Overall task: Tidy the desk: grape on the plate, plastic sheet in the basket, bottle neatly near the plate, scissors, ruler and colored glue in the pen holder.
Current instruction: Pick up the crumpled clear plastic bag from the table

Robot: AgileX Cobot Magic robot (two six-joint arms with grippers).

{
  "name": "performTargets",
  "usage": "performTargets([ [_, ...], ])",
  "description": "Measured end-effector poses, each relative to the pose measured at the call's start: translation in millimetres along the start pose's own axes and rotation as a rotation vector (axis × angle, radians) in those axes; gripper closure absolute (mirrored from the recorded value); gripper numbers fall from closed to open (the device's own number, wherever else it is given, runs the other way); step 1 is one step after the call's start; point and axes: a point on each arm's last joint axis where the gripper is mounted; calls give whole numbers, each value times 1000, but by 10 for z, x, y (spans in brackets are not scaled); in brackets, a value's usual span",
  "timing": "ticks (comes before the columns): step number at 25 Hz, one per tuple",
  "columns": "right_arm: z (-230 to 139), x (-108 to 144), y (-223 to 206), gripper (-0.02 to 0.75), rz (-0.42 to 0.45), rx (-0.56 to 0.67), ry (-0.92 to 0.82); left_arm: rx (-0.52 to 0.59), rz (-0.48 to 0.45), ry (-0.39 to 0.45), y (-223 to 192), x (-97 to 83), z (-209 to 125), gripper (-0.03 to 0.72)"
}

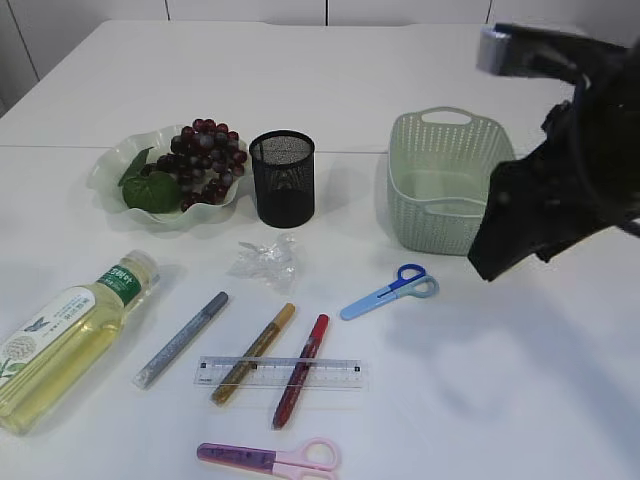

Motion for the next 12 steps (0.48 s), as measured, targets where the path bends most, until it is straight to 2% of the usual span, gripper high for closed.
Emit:
performTargets([
  [3, 8, 120, -124, 197, -135, 58, 53, -15, -1, 7, 124, -17, -157, 319],
  [7, 146, 309, -303, 211, -154, 81, 76, -17, -2, 12, 192, -22, -316, 319],
  [12, 511, 384, -403, 219, -179, 61, 77, -60, -3, 3, 356, -47, -437, 319],
])
Point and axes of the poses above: a point on each arm's last joint axis where the gripper is mounted, y pointing back along that axis away from the gripper, x along the wrist's bending axis when the last joint is at zero, z = x × y, and after that the axes turned 1 degree about y, right-handed
